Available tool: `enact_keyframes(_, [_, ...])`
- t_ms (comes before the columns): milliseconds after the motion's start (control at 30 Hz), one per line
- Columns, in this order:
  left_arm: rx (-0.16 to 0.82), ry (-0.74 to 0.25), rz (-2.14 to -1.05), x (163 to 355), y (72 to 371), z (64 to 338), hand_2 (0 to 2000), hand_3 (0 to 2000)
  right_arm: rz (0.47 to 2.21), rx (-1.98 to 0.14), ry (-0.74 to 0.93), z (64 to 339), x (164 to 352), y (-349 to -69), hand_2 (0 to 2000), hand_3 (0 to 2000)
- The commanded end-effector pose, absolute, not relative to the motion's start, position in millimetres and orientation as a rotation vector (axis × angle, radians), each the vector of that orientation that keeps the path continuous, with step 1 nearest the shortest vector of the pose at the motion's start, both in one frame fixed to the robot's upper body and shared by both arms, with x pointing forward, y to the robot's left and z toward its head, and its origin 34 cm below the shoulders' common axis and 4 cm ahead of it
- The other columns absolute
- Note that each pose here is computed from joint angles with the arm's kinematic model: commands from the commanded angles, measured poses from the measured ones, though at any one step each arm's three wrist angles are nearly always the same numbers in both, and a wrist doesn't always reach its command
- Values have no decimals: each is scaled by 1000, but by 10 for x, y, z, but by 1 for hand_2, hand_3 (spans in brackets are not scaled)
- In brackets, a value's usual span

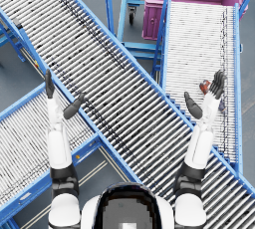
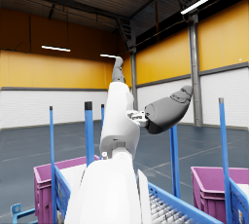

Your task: Pick up the oil and place it on the left assembly line, put the cola on the right, and keep Sprite still

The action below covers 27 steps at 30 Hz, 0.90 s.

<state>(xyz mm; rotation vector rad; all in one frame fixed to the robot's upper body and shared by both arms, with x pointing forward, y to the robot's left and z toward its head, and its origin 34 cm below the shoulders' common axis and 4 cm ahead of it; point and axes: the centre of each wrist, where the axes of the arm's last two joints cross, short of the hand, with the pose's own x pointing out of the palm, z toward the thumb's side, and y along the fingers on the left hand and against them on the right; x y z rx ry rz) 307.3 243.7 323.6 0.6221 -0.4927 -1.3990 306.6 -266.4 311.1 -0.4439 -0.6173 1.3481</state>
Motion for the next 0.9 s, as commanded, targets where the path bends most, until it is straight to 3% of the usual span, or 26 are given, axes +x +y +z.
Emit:
enact_keyframes(33, [627,-502,-1391,3075,2451,3270,0,0,1366,-433,-602,3013,3016,-2608,0,0])
enact_keyframes(400, [552,-475,-1450,3013,2381,3042,0,0,1444,-393,-564,2859,2973,-2524,0,0])
enact_keyframes(900, [249,-426,-1682,2720,2124,2518,0,0,1808,-244,-441,2482,2709,-2168,0,0])
